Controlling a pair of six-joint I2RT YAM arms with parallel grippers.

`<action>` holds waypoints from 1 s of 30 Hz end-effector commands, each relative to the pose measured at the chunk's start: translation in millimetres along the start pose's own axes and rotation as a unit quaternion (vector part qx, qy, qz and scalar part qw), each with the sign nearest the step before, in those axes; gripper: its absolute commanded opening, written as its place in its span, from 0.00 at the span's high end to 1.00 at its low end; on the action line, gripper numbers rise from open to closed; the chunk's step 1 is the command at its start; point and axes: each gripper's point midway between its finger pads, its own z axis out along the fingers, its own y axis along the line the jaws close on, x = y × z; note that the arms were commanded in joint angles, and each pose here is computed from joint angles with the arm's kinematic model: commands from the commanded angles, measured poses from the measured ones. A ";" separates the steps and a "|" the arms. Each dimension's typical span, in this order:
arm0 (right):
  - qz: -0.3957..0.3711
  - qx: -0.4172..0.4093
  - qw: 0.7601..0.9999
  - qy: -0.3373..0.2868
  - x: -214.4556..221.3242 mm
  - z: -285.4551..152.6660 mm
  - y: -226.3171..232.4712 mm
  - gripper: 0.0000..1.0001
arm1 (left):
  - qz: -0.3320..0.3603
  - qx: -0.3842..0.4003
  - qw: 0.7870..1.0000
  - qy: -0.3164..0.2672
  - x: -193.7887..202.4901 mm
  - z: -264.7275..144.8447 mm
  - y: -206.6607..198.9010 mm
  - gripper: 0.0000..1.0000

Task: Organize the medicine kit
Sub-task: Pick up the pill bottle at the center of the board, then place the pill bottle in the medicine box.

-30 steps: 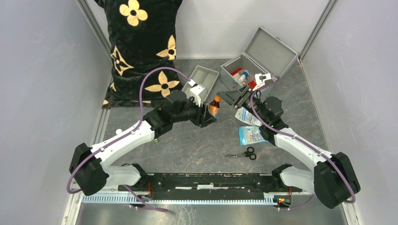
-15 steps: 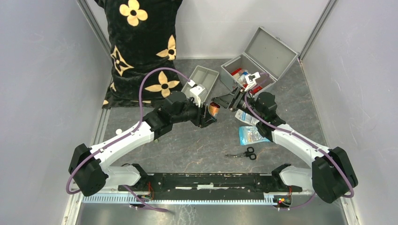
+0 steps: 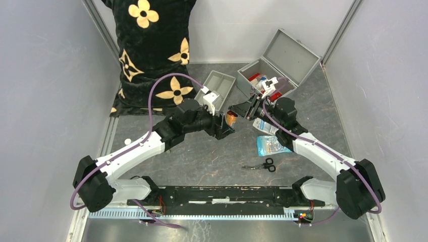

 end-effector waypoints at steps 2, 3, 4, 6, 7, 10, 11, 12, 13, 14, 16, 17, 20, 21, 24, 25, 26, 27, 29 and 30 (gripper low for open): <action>-0.114 0.078 0.989 -0.056 -54.1 -0.7 -4.6 0.91 | 0.009 -0.027 0.999 -0.042 -28.2 -10.4 -0.5 0.10; -0.134 0.115 0.982 -0.062 -64.2 -3.6 -14.7 0.92 | 0.006 -0.059 0.998 -0.037 -25.8 -12.5 10.7 0.01; -0.157 0.153 0.973 -0.070 -76.9 -7.2 -25.2 0.93 | 0.001 -0.099 0.995 -0.033 -23.2 -15.4 24.4 0.00; -0.200 0.232 0.948 -0.083 -100.1 -16.4 -45.6 0.94 | -0.012 -0.180 0.983 -0.024 -15.1 -25.5 52.0 0.00; -0.218 0.277 0.931 -0.093 -113.2 -23.7 -58.4 0.94 | -0.020 -0.211 0.977 -0.023 -12.3 -30.5 62.0 0.00; -0.256 0.384 0.883 -0.090 -140.4 -44.0 -96.2 0.97 | -0.035 -0.288 0.957 -0.018 -4.2 -44.4 86.4 0.00; -0.259 0.414 0.868 -0.090 -149.8 -51.1 -108.2 0.98 | -0.036 -0.311 0.950 -0.014 -1.6 -48.9 93.8 0.00; -0.262 0.441 0.853 -0.090 -159.5 -57.9 -119.5 0.98 | -0.038 -0.328 0.944 -0.010 0.6 -52.5 98.5 0.00; -0.266 0.462 0.842 -0.088 -165.8 -62.2 -128.4 0.98 | -0.040 -0.342 0.939 -0.008 2.2 -55.9 102.4 0.00; -0.274 0.481 0.828 -0.085 -175.6 -65.7 -136.0 0.99 | -0.041 -0.354 0.934 -0.007 3.3 -59.3 105.8 0.00; -0.288 0.521 0.801 -0.067 -187.1 -69.9 -154.0 0.99 | -0.043 -0.373 0.927 -0.007 4.9 -65.8 110.7 0.00; -0.298 0.536 0.788 -0.059 -192.5 -71.1 -160.3 0.99 | -0.044 -0.383 0.923 -0.008 5.2 -69.2 113.6 0.00; -0.307 0.565 0.765 -0.032 -203.1 -66.3 -185.9 0.99 | -0.049 -0.412 0.910 -0.015 4.4 -81.4 119.9 0.00; -0.302 0.569 0.764 -0.029 -205.6 -64.5 -192.9 0.99 | -0.051 -0.421 0.906 -0.017 4.7 -85.5 121.7 0.00; -0.270 0.577 0.770 -0.044 -211.3 -57.2 -214.8 0.99 | -0.056 -0.432 0.900 -0.026 4.2 -94.3 123.2 0.00; -0.259 0.579 0.771 -0.050 -211.5 -56.1 -221.1 0.99 | -0.058 -0.435 0.898 -0.029 4.4 -96.6 123.3 0.00; -0.247 0.581 0.774 -0.056 -210.0 -54.0 -228.5 0.99 | -0.060 -0.439 0.896 -0.030 5.3 -99.2 124.1 0.00; -0.239 0.581 0.776 -0.060 -208.4 -52.0 -234.5 0.99 | -0.062 -0.444 0.893 -0.032 5.6 -101.9 125.0 0.00; -0.218 0.590 0.775 -0.060 -202.0 -50.8 -250.5 0.98 | -0.066 -0.464 0.882 -0.036 8.0 -111.2 129.8 0.00; -0.207 0.591 0.778 -0.059 -198.5 -50.6 -257.6 0.98 | -0.071 -0.471 0.878 -0.038 9.4 -115.1 131.0 0.00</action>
